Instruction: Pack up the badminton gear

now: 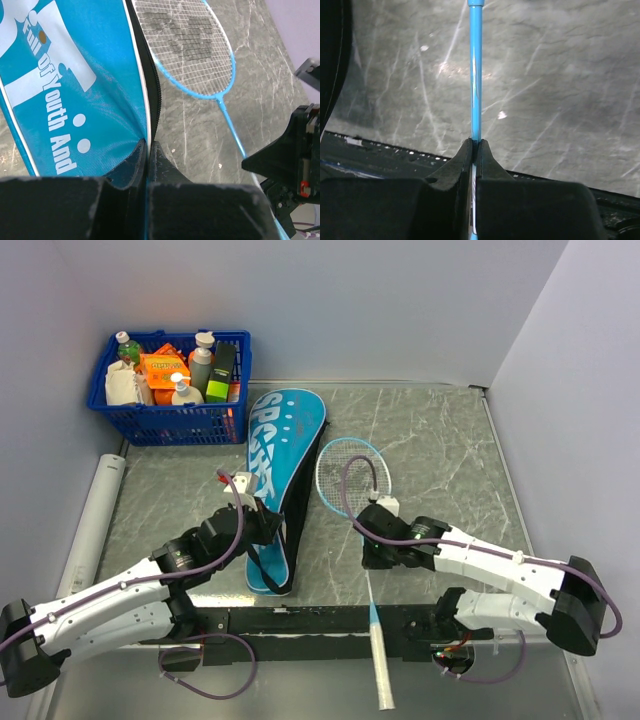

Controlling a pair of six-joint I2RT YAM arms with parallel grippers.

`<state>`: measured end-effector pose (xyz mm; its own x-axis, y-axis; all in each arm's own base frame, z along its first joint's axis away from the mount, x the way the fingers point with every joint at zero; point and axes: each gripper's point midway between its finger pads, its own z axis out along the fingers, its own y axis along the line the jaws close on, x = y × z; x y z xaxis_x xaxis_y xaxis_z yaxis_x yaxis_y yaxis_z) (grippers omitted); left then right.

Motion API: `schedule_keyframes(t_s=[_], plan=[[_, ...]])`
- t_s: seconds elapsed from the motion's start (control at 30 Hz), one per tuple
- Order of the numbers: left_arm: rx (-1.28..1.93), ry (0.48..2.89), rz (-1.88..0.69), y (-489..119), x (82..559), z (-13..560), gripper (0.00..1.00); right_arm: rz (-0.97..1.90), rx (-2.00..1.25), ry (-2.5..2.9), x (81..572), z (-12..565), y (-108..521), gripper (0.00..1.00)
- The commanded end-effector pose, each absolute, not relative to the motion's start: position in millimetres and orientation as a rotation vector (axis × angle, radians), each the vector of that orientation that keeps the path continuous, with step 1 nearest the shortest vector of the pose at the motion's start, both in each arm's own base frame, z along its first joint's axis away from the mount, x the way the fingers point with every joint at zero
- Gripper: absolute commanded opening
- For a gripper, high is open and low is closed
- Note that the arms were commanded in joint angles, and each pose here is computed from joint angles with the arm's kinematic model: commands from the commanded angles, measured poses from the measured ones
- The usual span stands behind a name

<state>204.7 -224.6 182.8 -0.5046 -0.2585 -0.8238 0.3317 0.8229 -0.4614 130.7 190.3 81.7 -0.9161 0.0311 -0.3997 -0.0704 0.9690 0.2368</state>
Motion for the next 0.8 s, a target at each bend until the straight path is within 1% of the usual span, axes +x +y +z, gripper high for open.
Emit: schedule_keyframes(t_s=[0.0, 0.27, 0.53, 0.7, 0.73, 0.77], plan=[[-0.004, 1.844, -0.814, -234, 214, 231, 0.01, 0.458, -0.040, 2.660, 135, 103, 225, 0.00], [0.016, 1.856, -0.815, -233, 211, 224, 0.01, 0.495, -0.132, 2.677, 136, 101, 264, 0.00], [0.067, 1.907, -0.819, -237, 204, 200, 0.01, 0.524, -0.211, 2.652, 152, 114, 301, 0.00], [0.087, 1.921, -0.850, -238, 197, 192, 0.01, 0.532, -0.225, 2.617, 182, 121, 327, 0.00], [0.089, 1.926, -0.855, -238, 196, 191, 0.01, 0.516, -0.245, 2.632, 187, 112, 331, 0.00], [0.095, 1.935, -0.856, -238, 194, 187, 0.01, 0.544, -0.218, 2.608, 203, 119, 337, 0.00]])
